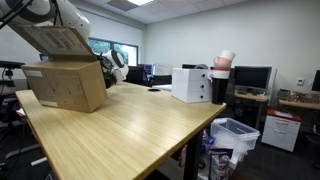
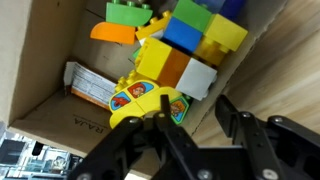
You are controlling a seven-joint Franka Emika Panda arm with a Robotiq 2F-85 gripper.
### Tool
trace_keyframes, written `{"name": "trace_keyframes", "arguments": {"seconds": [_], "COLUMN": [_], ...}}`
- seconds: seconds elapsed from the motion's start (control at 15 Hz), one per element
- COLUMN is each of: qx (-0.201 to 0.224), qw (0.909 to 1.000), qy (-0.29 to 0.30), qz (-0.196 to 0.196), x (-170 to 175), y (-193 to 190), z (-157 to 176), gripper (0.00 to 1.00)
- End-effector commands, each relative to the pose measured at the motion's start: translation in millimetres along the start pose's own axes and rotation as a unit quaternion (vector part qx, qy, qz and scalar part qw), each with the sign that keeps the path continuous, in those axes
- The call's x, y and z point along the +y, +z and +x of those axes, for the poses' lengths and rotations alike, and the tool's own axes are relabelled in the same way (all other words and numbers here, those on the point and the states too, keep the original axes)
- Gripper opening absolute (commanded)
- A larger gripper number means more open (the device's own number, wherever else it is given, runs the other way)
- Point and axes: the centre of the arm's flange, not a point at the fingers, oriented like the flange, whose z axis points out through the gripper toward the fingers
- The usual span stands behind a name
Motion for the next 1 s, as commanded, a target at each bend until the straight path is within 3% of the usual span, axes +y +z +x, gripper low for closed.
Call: {"name": "trace_keyframes", "arguments": {"seconds": [0.0,0.2,0.33,0.53,0.67,0.93], "qx": [0.000,0.007,0.016,0.038,0.070,0.132], "qw": [0.9996,0.9995,0.9994,0.9984,0.9959,0.9851], "qy": [-0.027,-0.029,-0.029,-0.034,-0.035,-0.021], "qz": [-0.007,0.001,0.007,0.024,0.044,0.109], "x": [-11,1,7,18,34,94], "y": [-5,-10,-14,-21,-25,-25], "z": [-4,-12,-20,-37,-65,-121], "gripper": [0.80,0.96,1.00,1.00,1.00,1.00]}}
